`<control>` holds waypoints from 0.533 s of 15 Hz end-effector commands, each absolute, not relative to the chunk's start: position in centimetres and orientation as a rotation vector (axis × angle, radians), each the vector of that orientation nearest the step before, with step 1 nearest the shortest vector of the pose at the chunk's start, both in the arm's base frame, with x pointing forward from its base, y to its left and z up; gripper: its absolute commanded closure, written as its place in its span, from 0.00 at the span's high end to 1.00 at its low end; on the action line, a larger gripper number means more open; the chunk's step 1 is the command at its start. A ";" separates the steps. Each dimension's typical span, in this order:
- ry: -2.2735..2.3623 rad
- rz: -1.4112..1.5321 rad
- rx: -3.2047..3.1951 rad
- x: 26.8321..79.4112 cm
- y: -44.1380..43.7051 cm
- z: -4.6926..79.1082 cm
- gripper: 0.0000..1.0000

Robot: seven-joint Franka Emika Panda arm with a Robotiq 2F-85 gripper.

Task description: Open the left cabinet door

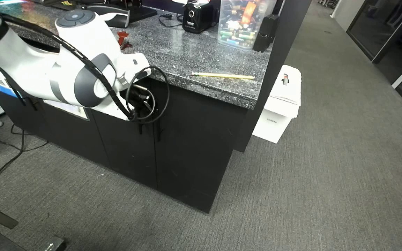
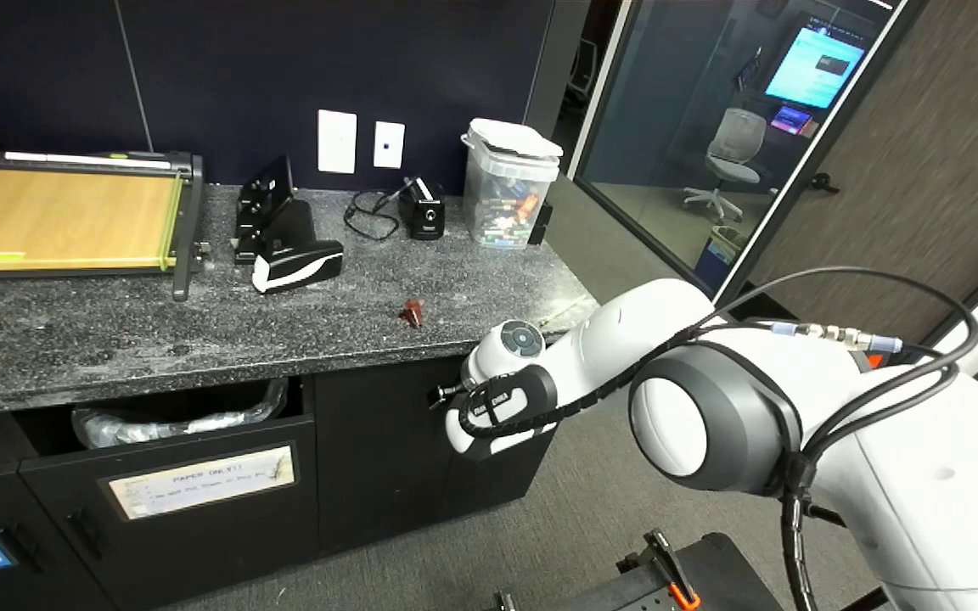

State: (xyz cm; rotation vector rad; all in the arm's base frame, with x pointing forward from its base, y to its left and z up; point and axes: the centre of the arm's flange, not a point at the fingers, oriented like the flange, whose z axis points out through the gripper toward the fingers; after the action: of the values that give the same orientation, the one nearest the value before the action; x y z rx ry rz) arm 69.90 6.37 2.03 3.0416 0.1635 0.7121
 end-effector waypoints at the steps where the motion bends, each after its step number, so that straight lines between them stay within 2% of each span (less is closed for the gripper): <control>1: 0.218 0.765 3.018 71.1 6.4 -0.9 1.00; 2: 0.223 0.761 3.017 70.8 6.6 -1.0 1.00; 3: 0.230 0.754 3.016 70.3 6.7 -1.3 0.94; 4: 0.238 0.751 3.015 69.9 6.8 -1.6 0.74; 8: 0.271 0.772 2.999 68.9 7.1 -1.8 0.52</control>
State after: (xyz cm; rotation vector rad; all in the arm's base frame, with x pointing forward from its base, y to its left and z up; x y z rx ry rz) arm 69.44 6.94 1.80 3.0183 0.2149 0.7460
